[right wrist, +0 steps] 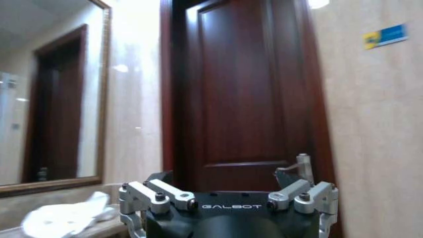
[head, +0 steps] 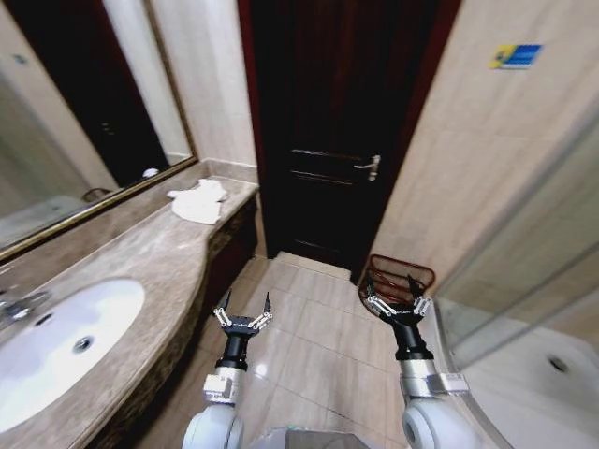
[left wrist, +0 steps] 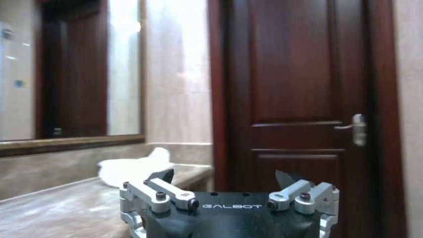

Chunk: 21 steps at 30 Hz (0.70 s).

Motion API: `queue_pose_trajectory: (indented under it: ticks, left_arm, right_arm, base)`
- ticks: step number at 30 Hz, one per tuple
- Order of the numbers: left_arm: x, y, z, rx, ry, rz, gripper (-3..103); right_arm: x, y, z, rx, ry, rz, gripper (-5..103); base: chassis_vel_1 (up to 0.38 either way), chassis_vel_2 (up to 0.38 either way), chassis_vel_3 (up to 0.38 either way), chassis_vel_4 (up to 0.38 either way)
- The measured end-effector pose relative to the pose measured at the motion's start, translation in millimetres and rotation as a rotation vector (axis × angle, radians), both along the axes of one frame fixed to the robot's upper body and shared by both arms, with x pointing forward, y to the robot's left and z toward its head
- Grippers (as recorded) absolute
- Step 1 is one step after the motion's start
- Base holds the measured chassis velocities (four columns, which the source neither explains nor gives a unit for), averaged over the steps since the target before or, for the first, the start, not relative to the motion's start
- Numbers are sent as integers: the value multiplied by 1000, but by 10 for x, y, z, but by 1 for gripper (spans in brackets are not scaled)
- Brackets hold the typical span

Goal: Discard the used towel into the hamper.

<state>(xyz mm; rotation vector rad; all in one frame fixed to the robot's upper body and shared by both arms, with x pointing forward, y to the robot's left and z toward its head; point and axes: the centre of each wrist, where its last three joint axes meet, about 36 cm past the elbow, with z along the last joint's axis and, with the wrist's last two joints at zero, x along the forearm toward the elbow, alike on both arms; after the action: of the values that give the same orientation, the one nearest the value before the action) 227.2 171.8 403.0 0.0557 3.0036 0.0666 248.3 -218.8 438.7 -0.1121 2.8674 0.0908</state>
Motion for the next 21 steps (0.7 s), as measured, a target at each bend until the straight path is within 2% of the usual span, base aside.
queue_pose_trajectory:
  ticks: [8, 11, 21]
  left_arm:
    - [11, 13, 9, 11, 7, 26, 100]
    - [15, 31, 0, 33, 21, 56, 100]
    - [20, 22, -42, 59, 25, 72, 100]
  right_arm:
    - [-12, -6, 70, 2, -5, 17, 100]
    - [-13, -3, 71, 13, -3, 20, 100]
    - [-24, -6, 72, 17, -3, 28, 100]
  base:
    - [128, 130, 119, 126]
    - [88, 108, 113, 109]
    - [19, 17, 17, 17]
